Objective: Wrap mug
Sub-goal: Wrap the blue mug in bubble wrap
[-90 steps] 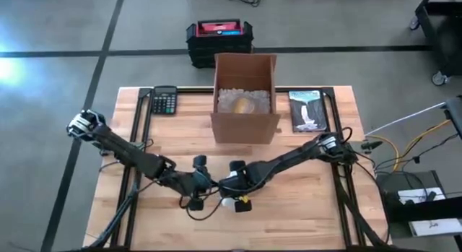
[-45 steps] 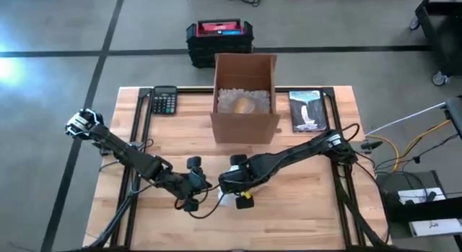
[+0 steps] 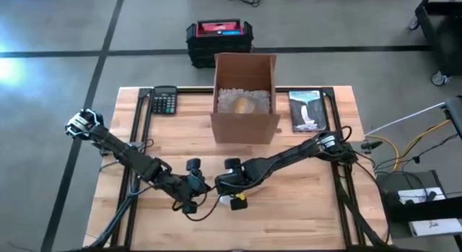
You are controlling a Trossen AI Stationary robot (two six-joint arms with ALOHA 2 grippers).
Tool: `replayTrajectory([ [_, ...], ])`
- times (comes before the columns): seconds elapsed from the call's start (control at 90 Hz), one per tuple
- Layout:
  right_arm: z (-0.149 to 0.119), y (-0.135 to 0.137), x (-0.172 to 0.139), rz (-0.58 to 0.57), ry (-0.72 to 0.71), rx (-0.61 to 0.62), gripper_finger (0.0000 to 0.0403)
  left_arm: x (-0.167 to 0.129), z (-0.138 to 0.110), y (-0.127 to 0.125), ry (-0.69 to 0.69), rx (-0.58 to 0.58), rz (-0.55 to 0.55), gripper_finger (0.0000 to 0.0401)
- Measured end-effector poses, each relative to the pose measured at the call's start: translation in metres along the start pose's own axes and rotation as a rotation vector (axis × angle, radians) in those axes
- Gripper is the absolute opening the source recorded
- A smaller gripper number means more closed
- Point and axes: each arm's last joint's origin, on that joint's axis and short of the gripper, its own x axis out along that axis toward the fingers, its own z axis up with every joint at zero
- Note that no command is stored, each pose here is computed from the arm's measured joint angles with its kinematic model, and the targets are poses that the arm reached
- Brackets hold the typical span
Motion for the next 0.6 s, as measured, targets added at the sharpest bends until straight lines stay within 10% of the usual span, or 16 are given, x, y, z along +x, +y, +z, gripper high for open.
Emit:
replayTrajectory([
  [0.6, 0.013, -0.003, -0.084, 0.073, 0.01, 0.063, 0.0009, -0.001, -0.001, -0.002, 0.013, 0.008, -0.032, 0.0],
])
